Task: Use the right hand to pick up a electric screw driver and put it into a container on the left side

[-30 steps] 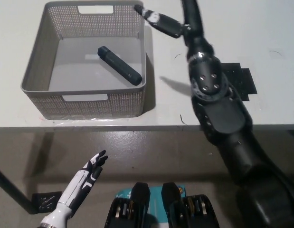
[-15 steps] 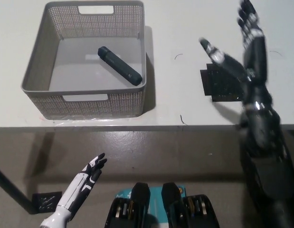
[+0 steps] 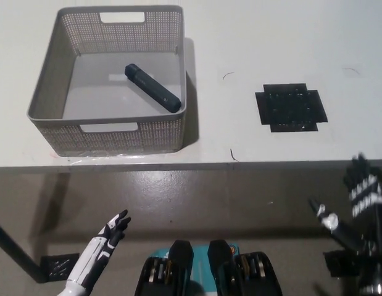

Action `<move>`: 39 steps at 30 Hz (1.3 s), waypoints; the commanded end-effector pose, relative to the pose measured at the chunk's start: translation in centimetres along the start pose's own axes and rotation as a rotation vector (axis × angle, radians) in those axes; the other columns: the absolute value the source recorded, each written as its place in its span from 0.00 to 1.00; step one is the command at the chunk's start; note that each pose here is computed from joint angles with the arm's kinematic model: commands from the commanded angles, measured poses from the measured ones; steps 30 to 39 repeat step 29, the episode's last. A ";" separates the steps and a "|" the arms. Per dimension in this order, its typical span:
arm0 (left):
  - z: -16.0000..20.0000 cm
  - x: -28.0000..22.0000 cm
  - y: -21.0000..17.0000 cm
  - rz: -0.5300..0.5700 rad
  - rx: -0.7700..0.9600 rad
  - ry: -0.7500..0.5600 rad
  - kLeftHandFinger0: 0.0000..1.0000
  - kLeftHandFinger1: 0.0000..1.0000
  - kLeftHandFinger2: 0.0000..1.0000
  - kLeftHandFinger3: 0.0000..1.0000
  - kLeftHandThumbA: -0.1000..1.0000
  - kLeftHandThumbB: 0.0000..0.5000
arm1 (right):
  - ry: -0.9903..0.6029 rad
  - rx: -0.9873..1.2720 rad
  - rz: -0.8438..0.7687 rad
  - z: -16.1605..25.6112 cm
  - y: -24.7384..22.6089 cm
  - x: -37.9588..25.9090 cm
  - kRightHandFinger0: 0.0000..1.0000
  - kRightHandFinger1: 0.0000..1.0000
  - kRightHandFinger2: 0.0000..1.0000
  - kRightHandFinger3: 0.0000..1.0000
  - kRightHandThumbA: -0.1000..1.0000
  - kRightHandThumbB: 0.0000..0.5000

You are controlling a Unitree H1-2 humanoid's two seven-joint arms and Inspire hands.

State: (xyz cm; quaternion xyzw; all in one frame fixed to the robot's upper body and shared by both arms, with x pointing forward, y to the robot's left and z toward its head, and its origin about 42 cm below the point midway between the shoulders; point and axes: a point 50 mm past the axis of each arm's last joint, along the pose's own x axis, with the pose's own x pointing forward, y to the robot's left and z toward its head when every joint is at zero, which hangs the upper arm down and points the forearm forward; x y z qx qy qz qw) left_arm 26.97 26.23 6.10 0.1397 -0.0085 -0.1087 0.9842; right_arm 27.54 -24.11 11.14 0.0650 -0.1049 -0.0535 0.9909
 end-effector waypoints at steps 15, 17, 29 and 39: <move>0.2 0.7 0.5 0.101 -0.051 -0.073 1.00 1.00 1.00 1.00 0.98 0.39 | 0.101 -0.014 0.152 -5.1 0.0 1.4 1.00 1.00 1.00 1.00 0.79 0.44; 0.0 0.5 0.3 0.111 -0.053 -0.074 1.00 1.00 1.00 1.00 0.98 0.39 | 0.116 -0.021 0.170 -5.1 -0.3 1.9 1.00 1.00 1.00 1.00 0.79 0.43; -0.5 -0.7 0.2 0.157 -0.062 -0.066 1.00 1.00 1.00 1.00 0.99 0.38 | 0.110 -0.086 0.166 -5.3 -0.4 2.1 1.00 1.00 1.00 1.00 0.84 0.42; -0.5 -0.7 0.2 0.157 -0.062 -0.066 1.00 1.00 1.00 1.00 0.99 0.38 | 0.110 -0.086 0.166 -5.3 -0.4 2.1 1.00 1.00 1.00 1.00 0.84 0.42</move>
